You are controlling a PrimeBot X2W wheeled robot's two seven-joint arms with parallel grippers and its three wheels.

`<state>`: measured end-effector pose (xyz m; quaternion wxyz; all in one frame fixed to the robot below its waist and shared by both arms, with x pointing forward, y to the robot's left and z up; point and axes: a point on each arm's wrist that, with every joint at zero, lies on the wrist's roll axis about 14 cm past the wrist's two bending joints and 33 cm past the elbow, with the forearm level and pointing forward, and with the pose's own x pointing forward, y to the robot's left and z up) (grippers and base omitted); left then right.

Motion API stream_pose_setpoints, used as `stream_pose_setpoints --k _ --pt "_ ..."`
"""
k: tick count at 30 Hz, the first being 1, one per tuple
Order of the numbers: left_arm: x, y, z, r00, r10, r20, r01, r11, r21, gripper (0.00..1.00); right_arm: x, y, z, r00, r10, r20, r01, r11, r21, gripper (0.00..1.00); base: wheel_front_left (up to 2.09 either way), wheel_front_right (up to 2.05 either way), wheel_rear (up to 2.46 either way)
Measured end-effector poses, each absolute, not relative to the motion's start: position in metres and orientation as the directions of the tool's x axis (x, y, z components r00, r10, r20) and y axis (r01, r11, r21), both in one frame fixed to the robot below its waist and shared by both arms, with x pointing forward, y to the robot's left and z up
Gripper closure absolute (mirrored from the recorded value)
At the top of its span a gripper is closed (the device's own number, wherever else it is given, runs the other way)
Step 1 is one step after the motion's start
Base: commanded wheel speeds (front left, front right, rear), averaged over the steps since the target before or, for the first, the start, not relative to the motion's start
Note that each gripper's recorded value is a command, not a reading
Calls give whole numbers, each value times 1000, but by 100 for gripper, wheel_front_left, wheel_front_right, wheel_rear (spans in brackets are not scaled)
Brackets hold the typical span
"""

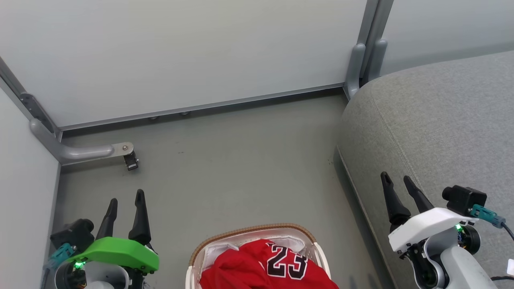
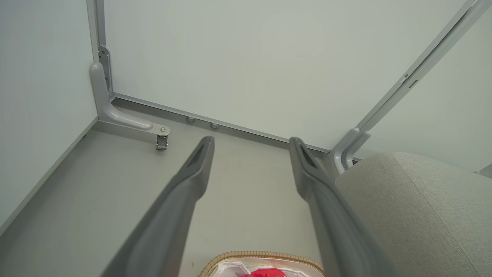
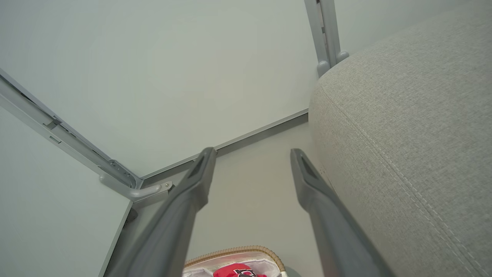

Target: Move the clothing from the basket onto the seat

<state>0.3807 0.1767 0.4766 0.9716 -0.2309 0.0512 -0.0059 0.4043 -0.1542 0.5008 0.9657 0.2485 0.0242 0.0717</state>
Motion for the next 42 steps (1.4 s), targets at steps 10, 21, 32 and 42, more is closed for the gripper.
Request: stream_pose_setpoints --k 10,21,32,42 --pt "380 174 475 995 -41 -92 7 937 -348 0 405 -149 499 984 177 -10 -160 911 379 0 0 0 0" --pt "380 173 478 997 -47 -68 29 969 -243 0 407 -145 496 980 201 -11 -190 943 274 0 0 0 0" --pt "380 172 482 998 -54 -43 47 987 -155 0 407 -143 495 977 212 -9 -207 961 186 0 0 0 0" --pt "380 173 480 998 -56 -36 53 995 -81 0 406 -137 491 971 240 -16 -236 965 110 0 0 0 0"
